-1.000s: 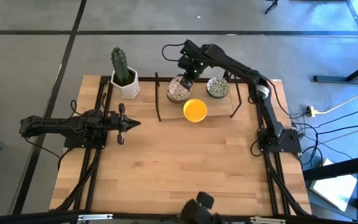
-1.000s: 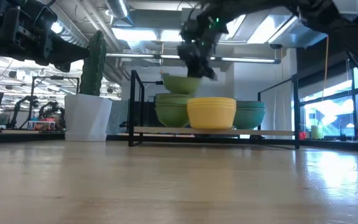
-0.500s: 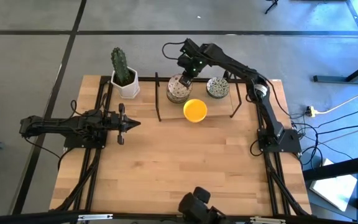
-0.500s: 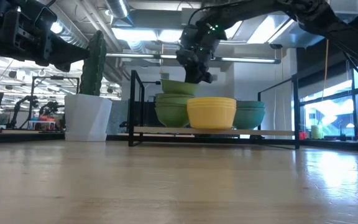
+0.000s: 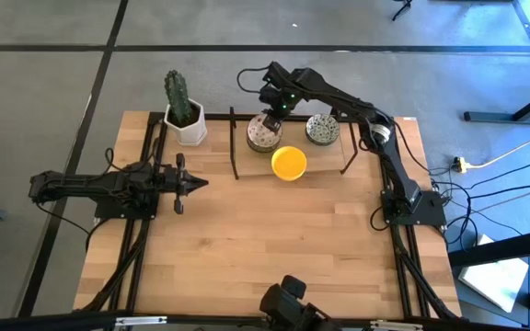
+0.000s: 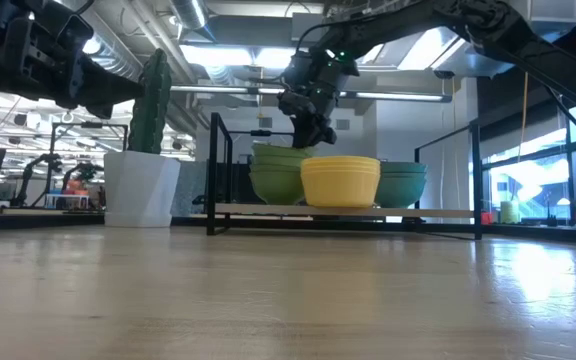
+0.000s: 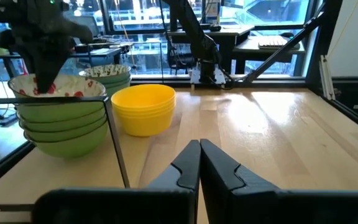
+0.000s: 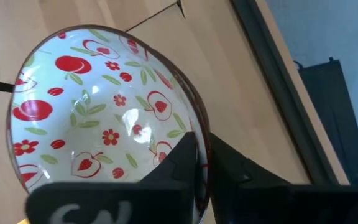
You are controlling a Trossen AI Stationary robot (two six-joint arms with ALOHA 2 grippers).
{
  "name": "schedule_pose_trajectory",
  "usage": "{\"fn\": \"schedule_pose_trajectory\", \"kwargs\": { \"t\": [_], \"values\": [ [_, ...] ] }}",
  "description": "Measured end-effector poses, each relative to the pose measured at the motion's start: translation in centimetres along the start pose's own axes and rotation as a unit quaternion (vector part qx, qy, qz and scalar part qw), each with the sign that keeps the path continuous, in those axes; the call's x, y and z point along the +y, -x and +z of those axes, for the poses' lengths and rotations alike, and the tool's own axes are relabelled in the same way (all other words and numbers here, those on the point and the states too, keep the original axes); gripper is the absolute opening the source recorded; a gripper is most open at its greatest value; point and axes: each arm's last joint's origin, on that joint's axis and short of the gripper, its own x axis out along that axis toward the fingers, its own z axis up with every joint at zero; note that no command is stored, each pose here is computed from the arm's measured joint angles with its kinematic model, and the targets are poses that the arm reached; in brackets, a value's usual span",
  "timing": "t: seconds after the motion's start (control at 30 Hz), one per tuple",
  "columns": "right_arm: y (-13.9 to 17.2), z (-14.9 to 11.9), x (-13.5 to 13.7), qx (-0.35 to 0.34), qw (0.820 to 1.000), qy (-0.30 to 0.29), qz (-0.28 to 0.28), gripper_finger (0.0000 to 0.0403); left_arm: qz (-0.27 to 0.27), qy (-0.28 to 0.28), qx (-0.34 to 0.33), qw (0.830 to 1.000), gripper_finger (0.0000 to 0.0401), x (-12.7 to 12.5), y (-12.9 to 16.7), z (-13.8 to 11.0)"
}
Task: Pick & Place Mini bowls
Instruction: Stack the red patterned bowl on top of the red patterned bowl on the shelf, then return to Home Position
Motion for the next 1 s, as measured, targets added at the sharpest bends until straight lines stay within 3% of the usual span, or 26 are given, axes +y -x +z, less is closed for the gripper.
{"fn": "schedule_pose_trajectory", "kwargs": {
  "t": [0.17,0.47,0.63,0.83,1.0],
  "values": [
    [0.7,0.4,0.2,-0.017,1.000,0.013,0.004,0.0054,0.000,0.001,0.006,1.000,0.0004,0.0,0.0,-0.1],
    [1.4,0.3,0.4,-0.017,1.000,0.014,0.005,0.0178,0.000,0.004,0.006,1.000,0.0004,0.0,0.0,-0.1],
    [6.6,0.9,2.2,-0.091,0.994,0.056,0.031,0.0215,0.010,0.028,0.015,0.999,0.0004,0.1,0.0,-0.3],
    [13.0,1.1,9.2,-0.223,0.956,0.184,0.055,0.0183,0.003,0.028,-0.004,1.000,0.0004,-0.2,0.2,0.0],
    [16.0,-1.9,13.2,-0.274,0.929,0.231,0.096,0.0090,0.034,0.018,-0.015,0.999,0.0003,-0.5,0.5,-0.4]
  ]
}}
